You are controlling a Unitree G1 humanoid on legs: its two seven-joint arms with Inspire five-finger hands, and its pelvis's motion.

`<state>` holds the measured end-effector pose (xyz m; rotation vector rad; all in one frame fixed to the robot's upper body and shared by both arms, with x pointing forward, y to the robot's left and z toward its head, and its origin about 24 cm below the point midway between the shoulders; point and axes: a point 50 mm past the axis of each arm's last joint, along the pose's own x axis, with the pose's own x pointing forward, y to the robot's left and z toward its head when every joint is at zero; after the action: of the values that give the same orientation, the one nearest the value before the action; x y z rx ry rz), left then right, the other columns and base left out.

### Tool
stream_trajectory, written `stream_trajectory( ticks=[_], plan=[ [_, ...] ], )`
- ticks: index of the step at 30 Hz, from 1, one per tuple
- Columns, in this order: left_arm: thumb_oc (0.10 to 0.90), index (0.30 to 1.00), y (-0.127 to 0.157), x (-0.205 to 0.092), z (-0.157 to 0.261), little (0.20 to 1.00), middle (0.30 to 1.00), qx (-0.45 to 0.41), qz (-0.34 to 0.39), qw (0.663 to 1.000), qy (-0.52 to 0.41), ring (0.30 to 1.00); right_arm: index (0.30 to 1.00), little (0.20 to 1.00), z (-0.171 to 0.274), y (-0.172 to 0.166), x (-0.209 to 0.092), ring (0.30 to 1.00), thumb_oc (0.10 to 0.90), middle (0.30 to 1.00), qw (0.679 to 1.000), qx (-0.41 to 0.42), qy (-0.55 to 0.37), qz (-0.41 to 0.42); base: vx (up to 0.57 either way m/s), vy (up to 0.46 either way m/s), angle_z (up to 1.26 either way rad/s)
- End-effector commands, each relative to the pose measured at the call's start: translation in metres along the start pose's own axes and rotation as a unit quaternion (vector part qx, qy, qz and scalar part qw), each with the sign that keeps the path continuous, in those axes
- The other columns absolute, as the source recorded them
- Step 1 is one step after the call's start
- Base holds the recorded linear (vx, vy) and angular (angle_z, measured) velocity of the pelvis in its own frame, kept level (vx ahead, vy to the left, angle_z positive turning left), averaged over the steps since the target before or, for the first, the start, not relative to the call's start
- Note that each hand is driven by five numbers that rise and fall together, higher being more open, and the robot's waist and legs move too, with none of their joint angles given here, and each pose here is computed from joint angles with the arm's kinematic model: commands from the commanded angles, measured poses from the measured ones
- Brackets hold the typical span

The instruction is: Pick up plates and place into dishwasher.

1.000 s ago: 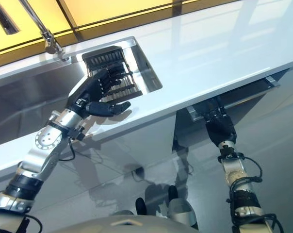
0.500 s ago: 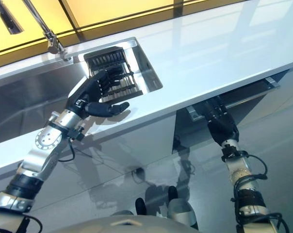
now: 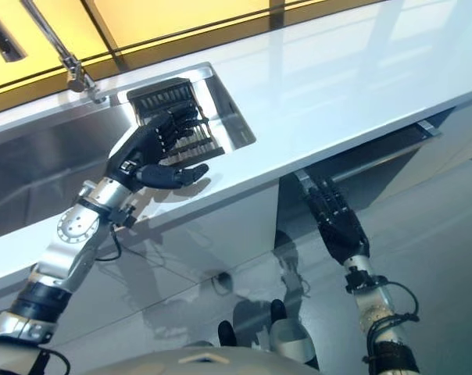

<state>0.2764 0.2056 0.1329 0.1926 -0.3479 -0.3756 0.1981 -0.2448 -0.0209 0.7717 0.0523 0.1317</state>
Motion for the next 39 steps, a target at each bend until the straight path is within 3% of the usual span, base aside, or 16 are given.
stream_trajectory(
  ticks=[1,14,21,22,24,30,33,36,39],
  plan=[
    [0.800,0.900,0.024,0.006,0.033,0.900,0.900,0.043,0.052,0.992,-0.104,0.900,0.900,0.900,0.055,0.029,0.016,0.900,0.800,0.900,0.982,-0.102,-0.130,0.094,-0.02,0.050,-0.21],
    [0.800,0.900,0.028,-0.004,0.029,0.900,0.900,0.054,0.065,0.991,-0.103,0.900,0.900,0.900,0.024,0.017,-0.018,0.900,0.800,0.900,0.991,-0.093,-0.041,0.083,-0.01,0.015,-0.11],
    [0.800,0.900,-0.009,0.004,0.040,0.900,0.900,-0.008,-0.135,0.983,-0.121,0.900,0.900,0.900,-0.017,0.006,-0.024,0.900,0.800,0.900,0.997,-0.040,0.031,0.052,0.00,-0.002,0.04],
    [0.800,0.900,-0.024,0.007,0.044,0.900,0.900,-0.029,-0.215,0.968,-0.124,0.900,0.900,0.900,-0.027,0.005,-0.025,0.900,0.800,0.900,0.997,-0.026,0.050,0.044,0.00,-0.005,0.09],
    [0.800,0.900,-0.042,0.011,0.050,0.900,0.900,-0.071,-0.287,0.947,-0.124,0.900,0.900,0.900,-0.037,0.002,-0.024,0.900,0.800,0.900,0.997,-0.020,0.076,0.029,0.01,-0.004,0.08],
    [0.800,0.900,-0.059,0.011,0.054,0.900,0.900,-0.123,-0.369,0.914,-0.115,0.900,0.900,0.900,-0.048,0.000,-0.020,0.900,0.800,0.900,0.995,-0.012,0.101,0.018,0.01,-0.001,0.06],
    [0.800,0.900,-0.092,0.007,0.060,0.900,0.900,-0.279,-0.475,0.829,-0.098,0.900,0.900,0.900,-0.052,-0.002,-0.013,0.900,0.800,0.900,0.993,-0.012,0.118,0.007,0.01,-0.004,0.08],
    [0.800,0.900,-0.117,0.003,0.060,0.900,0.900,-0.351,-0.514,0.778,-0.079,0.900,0.900,0.900,-0.052,0.001,-0.004,0.900,0.800,0.900,0.993,-0.013,0.121,0.006,0.00,0.000,0.20],
    [0.800,0.900,-0.128,0.002,0.058,0.900,0.900,-0.422,-0.503,0.753,-0.049,0.900,0.900,0.900,-0.052,0.002,-0.001,0.900,0.800,0.900,0.992,-0.011,0.122,0.005,0.00,-0.001,0.02]
  ],
)
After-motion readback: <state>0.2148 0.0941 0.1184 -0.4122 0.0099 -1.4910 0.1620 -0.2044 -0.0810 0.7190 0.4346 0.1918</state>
